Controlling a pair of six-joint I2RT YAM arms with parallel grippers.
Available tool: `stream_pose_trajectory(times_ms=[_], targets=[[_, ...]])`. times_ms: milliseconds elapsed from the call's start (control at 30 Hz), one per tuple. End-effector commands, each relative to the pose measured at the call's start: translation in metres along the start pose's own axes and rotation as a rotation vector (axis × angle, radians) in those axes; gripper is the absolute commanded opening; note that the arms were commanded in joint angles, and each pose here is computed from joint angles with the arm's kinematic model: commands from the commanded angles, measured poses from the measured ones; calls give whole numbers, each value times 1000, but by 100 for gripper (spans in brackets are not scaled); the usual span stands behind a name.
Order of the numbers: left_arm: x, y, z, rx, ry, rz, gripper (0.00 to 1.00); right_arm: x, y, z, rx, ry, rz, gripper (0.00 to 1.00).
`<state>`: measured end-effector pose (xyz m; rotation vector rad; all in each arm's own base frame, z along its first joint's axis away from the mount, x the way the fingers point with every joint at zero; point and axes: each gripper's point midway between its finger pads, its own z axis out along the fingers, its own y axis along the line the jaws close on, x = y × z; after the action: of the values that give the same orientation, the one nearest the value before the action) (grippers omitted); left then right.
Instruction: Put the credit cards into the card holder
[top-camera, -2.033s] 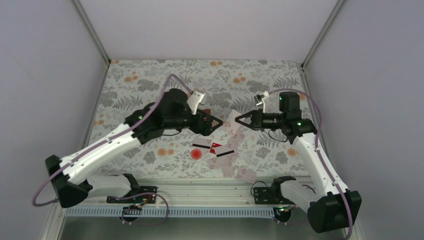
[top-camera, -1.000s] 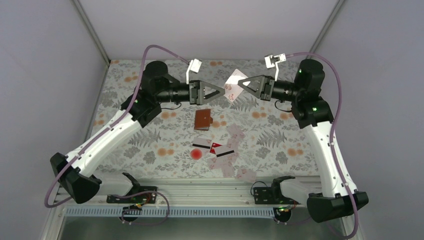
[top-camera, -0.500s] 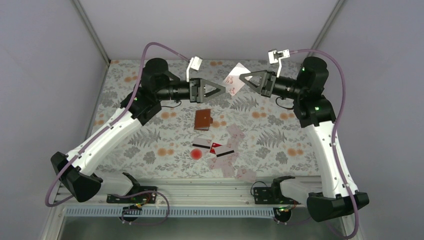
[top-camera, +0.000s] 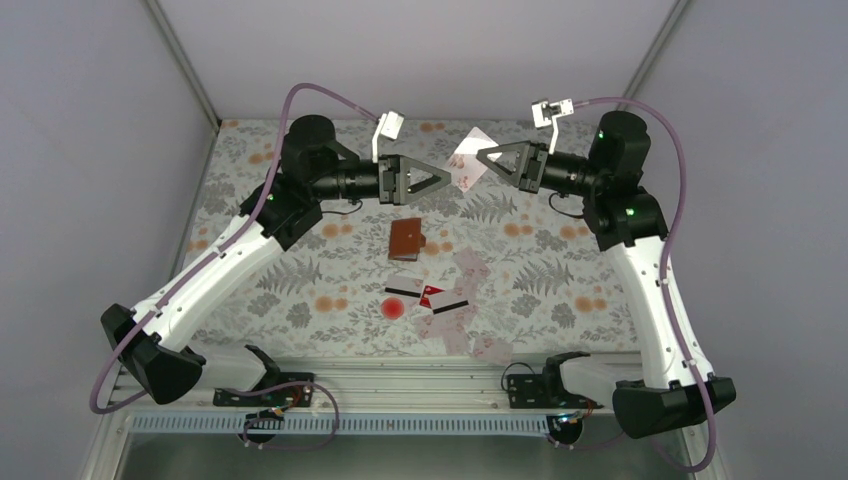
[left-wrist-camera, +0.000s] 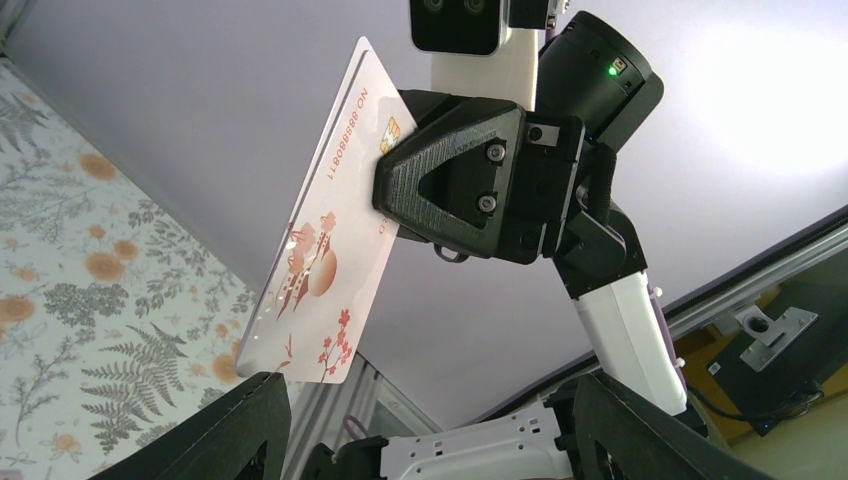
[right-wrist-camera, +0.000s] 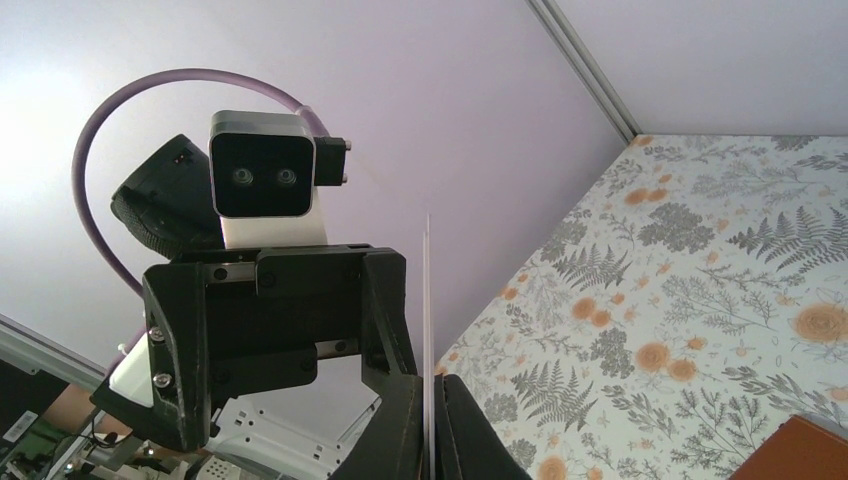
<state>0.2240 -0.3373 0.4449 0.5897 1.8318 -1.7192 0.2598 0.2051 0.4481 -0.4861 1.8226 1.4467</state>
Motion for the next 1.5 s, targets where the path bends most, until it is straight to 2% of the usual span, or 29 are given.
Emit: stream_pose_trajectory(times_ms=[0,767,1100,1467], targets=[[-7,-8,-2,18,-19,29,72,1,7,0,-18,12,-22,4],[-14,8,2,-37,-49,15,72,-3,16,0,-49,17,-59,4],[-18,0,2,-12,-59,27,72,1,7,3,-35,34,-47,4],[-22,-29,-2,94,-52,66,72,11,-14,6,16,48,-30,4]])
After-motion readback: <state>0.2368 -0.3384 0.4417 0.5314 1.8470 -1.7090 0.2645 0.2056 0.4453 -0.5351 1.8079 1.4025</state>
